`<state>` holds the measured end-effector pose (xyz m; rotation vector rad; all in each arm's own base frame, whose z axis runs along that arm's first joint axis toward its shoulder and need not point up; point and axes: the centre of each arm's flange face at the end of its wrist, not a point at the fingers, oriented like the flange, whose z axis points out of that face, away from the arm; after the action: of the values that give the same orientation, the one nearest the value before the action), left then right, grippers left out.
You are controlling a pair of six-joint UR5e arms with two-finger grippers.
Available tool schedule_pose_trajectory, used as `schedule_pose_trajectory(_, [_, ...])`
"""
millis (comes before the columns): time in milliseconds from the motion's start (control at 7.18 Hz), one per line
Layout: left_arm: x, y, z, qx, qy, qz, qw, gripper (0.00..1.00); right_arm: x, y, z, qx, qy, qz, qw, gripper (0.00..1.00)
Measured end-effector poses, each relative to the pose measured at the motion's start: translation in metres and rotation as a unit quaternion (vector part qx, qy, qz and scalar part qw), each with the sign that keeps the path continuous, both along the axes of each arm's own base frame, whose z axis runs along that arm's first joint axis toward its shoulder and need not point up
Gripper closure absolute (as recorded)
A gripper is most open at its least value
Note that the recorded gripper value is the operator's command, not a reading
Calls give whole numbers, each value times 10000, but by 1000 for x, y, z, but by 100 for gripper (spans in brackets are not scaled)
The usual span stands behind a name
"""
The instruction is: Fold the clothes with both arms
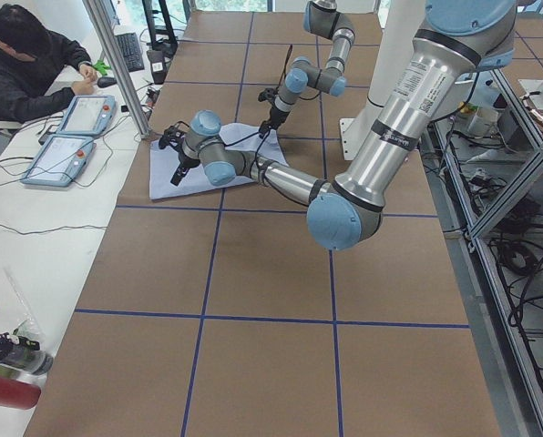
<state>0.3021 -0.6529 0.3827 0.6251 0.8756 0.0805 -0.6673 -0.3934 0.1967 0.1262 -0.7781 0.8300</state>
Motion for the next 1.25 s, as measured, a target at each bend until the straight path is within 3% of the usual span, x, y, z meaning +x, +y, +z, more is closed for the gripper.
schedule_pose_trajectory(279, [0,0,0,-3,-2,0,10000,0,-3,-1,1,3,31,8,10000,19])
schedule_pose_trajectory(697, [0,0,1,-5,-5,1,10000,0,-6,-1,2,-22,49,34,10000,29])
schedule_pose_trajectory(976, [0,0,1,-5,-9,3,10000,0,-9,-1,-3,-59,16,80,9999,56])
schedule_pose_trajectory(1115, [0,0,1,-6,-11,3,10000,0,-11,-1,-5,-93,-13,120,9999,56])
schedule_pose_trajectory(1254, [0,0,1,-5,-10,4,10000,0,-12,-1,-7,-124,-39,157,9998,64])
